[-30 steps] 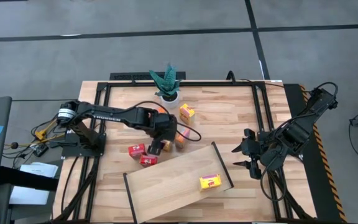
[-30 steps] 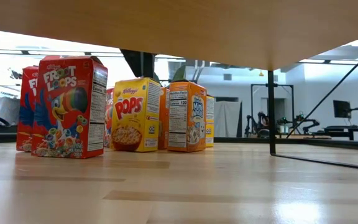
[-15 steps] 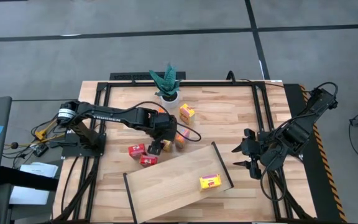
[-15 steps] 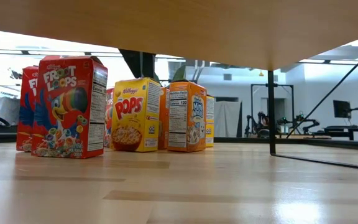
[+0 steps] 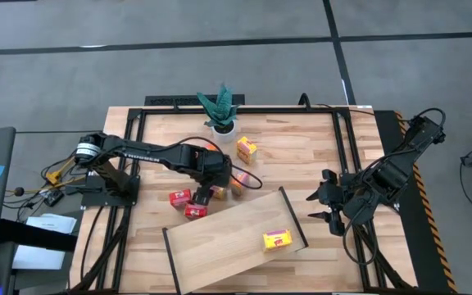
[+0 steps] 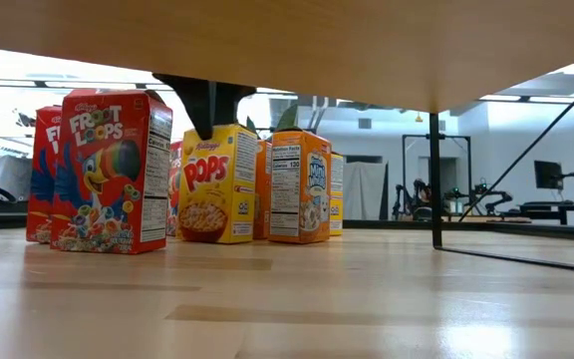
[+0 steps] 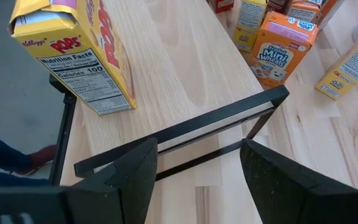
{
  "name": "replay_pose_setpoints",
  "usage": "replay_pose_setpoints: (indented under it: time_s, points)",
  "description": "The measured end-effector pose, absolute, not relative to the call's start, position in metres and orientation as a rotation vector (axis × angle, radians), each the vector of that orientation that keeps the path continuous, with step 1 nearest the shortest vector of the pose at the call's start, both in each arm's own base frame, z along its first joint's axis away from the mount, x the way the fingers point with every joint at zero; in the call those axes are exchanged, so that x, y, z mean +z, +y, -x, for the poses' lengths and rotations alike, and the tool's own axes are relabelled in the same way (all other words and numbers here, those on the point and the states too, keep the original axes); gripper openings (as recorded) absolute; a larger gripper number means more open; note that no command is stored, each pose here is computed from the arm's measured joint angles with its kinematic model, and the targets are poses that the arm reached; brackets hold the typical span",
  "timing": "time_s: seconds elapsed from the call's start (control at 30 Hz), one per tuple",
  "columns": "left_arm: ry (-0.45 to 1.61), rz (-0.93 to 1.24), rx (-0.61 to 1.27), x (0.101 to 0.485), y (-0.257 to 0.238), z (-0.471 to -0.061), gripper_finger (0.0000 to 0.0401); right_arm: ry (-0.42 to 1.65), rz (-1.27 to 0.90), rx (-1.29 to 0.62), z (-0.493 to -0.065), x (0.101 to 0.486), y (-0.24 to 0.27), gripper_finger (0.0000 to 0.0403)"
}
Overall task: Stack cereal on shelf
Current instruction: Put the bottom yellow cereal box on the shelf aligned with the yellow cereal box
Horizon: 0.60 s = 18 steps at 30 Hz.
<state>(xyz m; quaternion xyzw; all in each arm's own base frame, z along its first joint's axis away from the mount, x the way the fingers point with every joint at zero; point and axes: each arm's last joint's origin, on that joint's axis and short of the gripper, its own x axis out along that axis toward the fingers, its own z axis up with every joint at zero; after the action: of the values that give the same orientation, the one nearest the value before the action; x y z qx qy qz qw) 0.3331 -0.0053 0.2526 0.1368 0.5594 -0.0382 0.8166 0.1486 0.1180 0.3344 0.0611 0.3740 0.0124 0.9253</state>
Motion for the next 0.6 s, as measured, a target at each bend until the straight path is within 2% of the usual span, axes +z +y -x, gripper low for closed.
replay_pose_setpoints:
  time_s: [0.4,0.6]
  points:
    - [1.185,-0.296,-0.061,0.2529,-0.0046,-0.3339,0.0183,0.772,-0.122,0.024,-0.1482,0.334,0.1176,0.0255]
    - [1.185,-0.259,-0.044,0.2529,-0.005,-0.3339,0.0164,0.776,-0.119,0.023,-0.148,0.3337,0.1174,0.0255]
